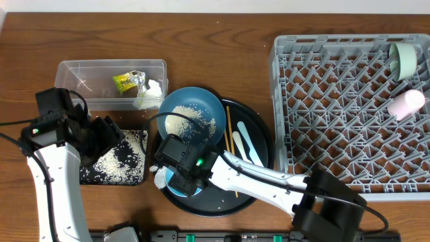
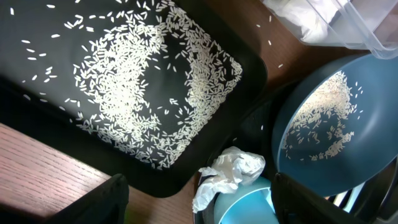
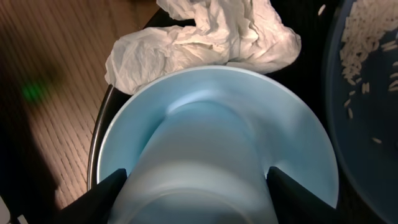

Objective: Sort waste into correct bins and load items into the dishwasher rack
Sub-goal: 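Grasp the light-blue cup inside the light-blue bowl with the right gripper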

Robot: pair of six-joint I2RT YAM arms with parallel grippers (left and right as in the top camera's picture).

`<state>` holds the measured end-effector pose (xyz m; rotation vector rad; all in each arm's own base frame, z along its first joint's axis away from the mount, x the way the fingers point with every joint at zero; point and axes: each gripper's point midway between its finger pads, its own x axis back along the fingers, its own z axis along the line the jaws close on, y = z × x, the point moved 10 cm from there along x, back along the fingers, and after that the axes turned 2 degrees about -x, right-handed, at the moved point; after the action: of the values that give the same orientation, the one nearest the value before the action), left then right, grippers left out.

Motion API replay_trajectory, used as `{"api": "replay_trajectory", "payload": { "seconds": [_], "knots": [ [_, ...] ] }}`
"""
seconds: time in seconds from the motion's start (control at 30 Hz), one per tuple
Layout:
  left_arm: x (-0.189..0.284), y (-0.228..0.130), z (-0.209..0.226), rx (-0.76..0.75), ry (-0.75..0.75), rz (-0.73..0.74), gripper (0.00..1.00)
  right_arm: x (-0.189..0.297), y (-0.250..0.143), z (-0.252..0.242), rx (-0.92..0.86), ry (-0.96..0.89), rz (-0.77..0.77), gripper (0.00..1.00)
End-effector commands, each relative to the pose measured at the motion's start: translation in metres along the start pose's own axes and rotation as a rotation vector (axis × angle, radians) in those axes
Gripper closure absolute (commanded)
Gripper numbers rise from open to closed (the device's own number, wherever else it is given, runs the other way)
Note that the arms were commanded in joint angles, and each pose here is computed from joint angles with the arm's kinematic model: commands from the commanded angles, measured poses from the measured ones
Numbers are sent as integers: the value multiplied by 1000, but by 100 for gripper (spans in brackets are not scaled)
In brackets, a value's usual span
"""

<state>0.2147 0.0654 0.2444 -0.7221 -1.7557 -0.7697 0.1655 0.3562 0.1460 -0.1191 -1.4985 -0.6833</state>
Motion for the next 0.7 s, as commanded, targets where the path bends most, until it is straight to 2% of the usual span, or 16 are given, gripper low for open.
{"api": "replay_trajectory", "payload": {
  "seconds": [0.0, 0.37, 0.67],
  "knots": [
    [-2, 1, 2, -3, 17, 6, 25, -3, -1, 2, -2, 0, 8, 40],
    [-2, 1, 2, -4, 17, 6, 25, 7, 1, 1, -2, -12, -19, 45],
    [-2, 1, 2, -4, 17, 6, 25, 84, 14, -26, -69, -36, -227, 45]
  ]
}}
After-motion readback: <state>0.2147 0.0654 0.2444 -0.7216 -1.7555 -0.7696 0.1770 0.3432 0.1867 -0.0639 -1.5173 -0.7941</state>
